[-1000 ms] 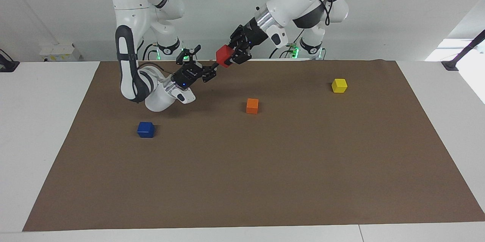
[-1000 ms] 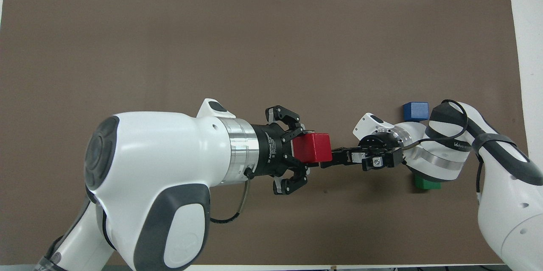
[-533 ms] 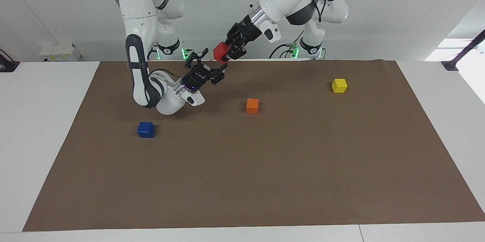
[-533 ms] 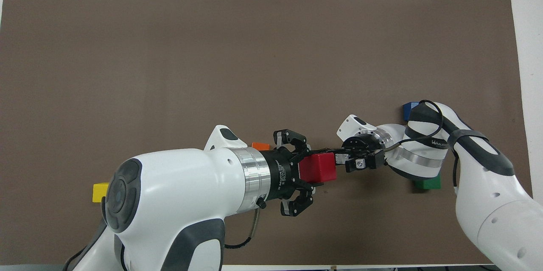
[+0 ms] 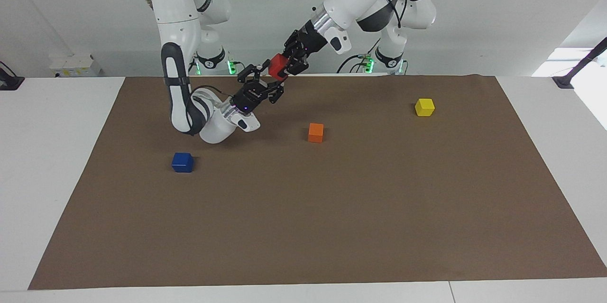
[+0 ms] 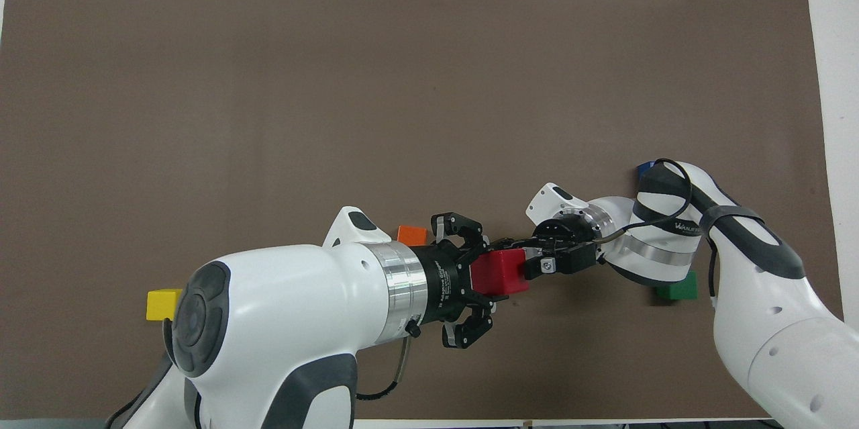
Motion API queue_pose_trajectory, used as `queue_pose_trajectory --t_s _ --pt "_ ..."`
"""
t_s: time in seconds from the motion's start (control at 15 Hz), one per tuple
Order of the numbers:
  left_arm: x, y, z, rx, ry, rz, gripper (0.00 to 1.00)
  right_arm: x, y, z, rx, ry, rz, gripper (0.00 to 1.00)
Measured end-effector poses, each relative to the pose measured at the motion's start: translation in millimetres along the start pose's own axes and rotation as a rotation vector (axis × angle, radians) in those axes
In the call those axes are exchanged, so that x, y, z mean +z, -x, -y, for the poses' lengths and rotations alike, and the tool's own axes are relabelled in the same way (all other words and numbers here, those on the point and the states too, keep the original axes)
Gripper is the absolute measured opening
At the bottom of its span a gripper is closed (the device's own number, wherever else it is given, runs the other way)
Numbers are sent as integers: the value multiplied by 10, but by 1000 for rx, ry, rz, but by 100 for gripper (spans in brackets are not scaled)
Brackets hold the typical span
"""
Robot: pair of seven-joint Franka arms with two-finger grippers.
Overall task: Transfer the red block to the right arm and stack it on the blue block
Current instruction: 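Close the right gripper on the red cube held by the left gripper, then open the left gripper and withdraw it while the right gripper holds the cube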
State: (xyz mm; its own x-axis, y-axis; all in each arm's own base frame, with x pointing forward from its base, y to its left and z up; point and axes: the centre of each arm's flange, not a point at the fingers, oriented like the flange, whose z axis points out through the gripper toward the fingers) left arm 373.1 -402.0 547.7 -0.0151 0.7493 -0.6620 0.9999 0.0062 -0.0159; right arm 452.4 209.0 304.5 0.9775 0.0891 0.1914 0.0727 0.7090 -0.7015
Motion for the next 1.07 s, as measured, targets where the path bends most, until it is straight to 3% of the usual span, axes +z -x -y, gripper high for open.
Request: queue_pose_trajectory --t_s 0.07,0.4,0.67,0.87,1.07 --pt "-10 -6 14 14 1 -2 54 15 10 -21 8 0 3 57" --pt "-28 -28 25 13 6 -3 58 35 15 -36 6 0 7 57" --pt "-207 -276 -231 -22 32 -42 100 34 3 -33 -3 3 7 56" --pt "-586 -707 -599 -48 65 -103 100 33 -7 -25 -6 3 7 55" --pt "-1009 -1269 -940 18 91 -133 100 20 -57 3 -16 15 8 55"
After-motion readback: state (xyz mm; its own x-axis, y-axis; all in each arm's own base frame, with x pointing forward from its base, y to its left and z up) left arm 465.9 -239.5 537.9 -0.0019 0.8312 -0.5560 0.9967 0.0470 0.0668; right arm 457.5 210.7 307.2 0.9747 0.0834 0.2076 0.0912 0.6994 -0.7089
